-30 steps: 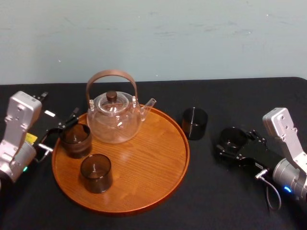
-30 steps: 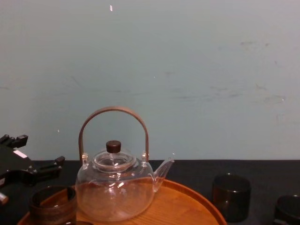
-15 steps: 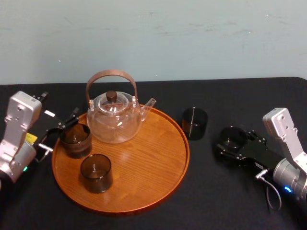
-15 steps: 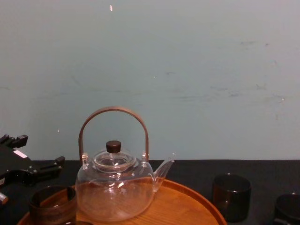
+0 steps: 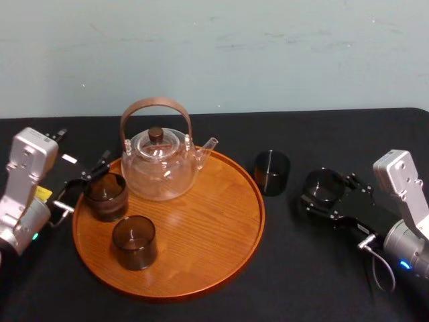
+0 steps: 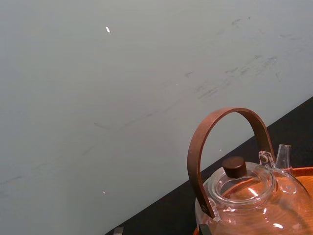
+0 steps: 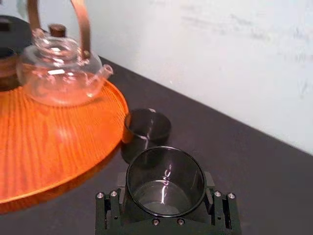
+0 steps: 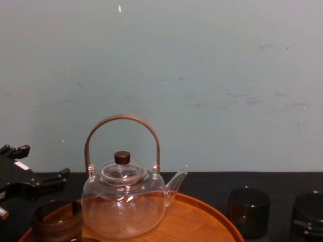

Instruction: Pick up the glass from the table and place it on the tray.

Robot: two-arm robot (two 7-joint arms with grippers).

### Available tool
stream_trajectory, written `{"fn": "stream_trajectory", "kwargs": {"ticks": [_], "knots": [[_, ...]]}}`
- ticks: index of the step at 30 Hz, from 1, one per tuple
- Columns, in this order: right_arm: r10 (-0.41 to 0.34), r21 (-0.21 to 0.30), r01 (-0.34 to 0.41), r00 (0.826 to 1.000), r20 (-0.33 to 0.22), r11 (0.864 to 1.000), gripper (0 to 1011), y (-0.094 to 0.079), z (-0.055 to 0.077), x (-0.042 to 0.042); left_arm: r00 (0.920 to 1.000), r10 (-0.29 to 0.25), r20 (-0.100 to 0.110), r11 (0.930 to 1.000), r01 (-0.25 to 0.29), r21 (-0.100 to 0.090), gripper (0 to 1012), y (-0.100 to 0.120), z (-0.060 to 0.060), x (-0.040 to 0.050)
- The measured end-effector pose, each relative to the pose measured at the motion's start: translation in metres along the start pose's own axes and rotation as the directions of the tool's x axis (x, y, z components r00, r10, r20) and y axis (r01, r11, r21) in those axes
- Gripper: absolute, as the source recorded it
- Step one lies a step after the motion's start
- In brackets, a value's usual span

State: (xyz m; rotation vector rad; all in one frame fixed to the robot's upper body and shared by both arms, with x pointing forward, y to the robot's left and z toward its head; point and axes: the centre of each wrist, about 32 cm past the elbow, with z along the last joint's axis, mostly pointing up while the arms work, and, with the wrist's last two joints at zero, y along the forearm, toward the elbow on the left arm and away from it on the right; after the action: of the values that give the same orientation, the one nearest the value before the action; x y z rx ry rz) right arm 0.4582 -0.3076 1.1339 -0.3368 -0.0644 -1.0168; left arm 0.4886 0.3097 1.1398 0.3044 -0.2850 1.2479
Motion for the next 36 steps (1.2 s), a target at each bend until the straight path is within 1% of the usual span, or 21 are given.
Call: {"fn": "stream_trajectory", "kwargs": {"ticks": [5, 6, 8, 11, 17, 18, 21, 23, 24, 27, 32, 36], "knots": [[0.024, 0.038, -0.025, 0.999, 0.026, 0.999, 913, -0.005, 0.009, -0.0064, 1.0, 0.0, 0.0, 1.0, 0.0, 0.0, 1001, 0.0, 0.0, 0.0], [0.038, 0.048, -0.039, 0.999, 0.033, 0.998, 913, -0.006, 0.011, -0.0094, 1.0, 0.0, 0.0, 1.0, 0.0, 0.0, 1001, 0.0, 0.0, 0.0], [0.053, 0.058, -0.055, 0.998, 0.039, 0.997, 913, -0.007, 0.014, -0.0128, 1.0, 0.0, 0.0, 1.0, 0.0, 0.0, 1001, 0.0, 0.0, 0.0], [0.095, 0.078, -0.099, 0.994, 0.053, 0.992, 913, -0.007, 0.019, -0.0224, 1.0, 0.0, 0.0, 1.0, 0.0, 0.0, 1001, 0.0, 0.0, 0.0], [0.146, 0.096, -0.152, 0.987, 0.067, 0.984, 913, -0.004, 0.025, -0.0344, 1.0, 0.0, 0.0, 1.0, 0.0, 0.0, 1001, 0.0, 0.0, 0.0], [0.161, 0.099, -0.168, 0.984, 0.07, 0.981, 913, -0.003, 0.026, -0.0383, 1.0, 0.0, 0.0, 1.0, 0.0, 0.0, 1001, 0.0, 0.0, 0.0], [0.184, 0.104, -0.191, 0.98, 0.075, 0.976, 913, 0.0, 0.028, -0.0436, 1.0, 0.0, 0.0, 1.0, 0.0, 0.0, 1001, 0.0, 0.0, 0.0], [0.214, 0.111, -0.222, 0.974, 0.08, 0.969, 913, 0.005, 0.03, -0.0514, 1.0, 0.0, 0.0, 1.0, 0.0, 0.0, 1001, 0.0, 0.0, 0.0], [0.214, 0.111, -0.222, 0.974, 0.08, 0.969, 913, 0.005, 0.03, -0.0514, 1.0, 0.0, 0.0, 1.0, 0.0, 0.0, 1001, 0.0, 0.0, 0.0], [0.243, 0.119, -0.251, 0.967, 0.082, 0.961, 913, 0.012, 0.033, -0.0597, 1.0, 0.0, 0.0, 1.0, 0.0, 0.0, 1001, 0.0, 0.0, 0.0], [0.267, 0.121, -0.276, 0.96, 0.082, 0.953, 913, 0.019, 0.035, -0.067, 1.0, 0.0, 0.0, 1.0, 0.0, 0.0, 1001, 0.0, 0.0, 0.0], [0.292, 0.124, -0.3, 0.953, 0.08, 0.946, 913, 0.026, 0.036, -0.0747, 1.0, 0.0, 0.0, 1.0, 0.0, 0.0, 1001, 0.0, 0.0, 0.0]]}}
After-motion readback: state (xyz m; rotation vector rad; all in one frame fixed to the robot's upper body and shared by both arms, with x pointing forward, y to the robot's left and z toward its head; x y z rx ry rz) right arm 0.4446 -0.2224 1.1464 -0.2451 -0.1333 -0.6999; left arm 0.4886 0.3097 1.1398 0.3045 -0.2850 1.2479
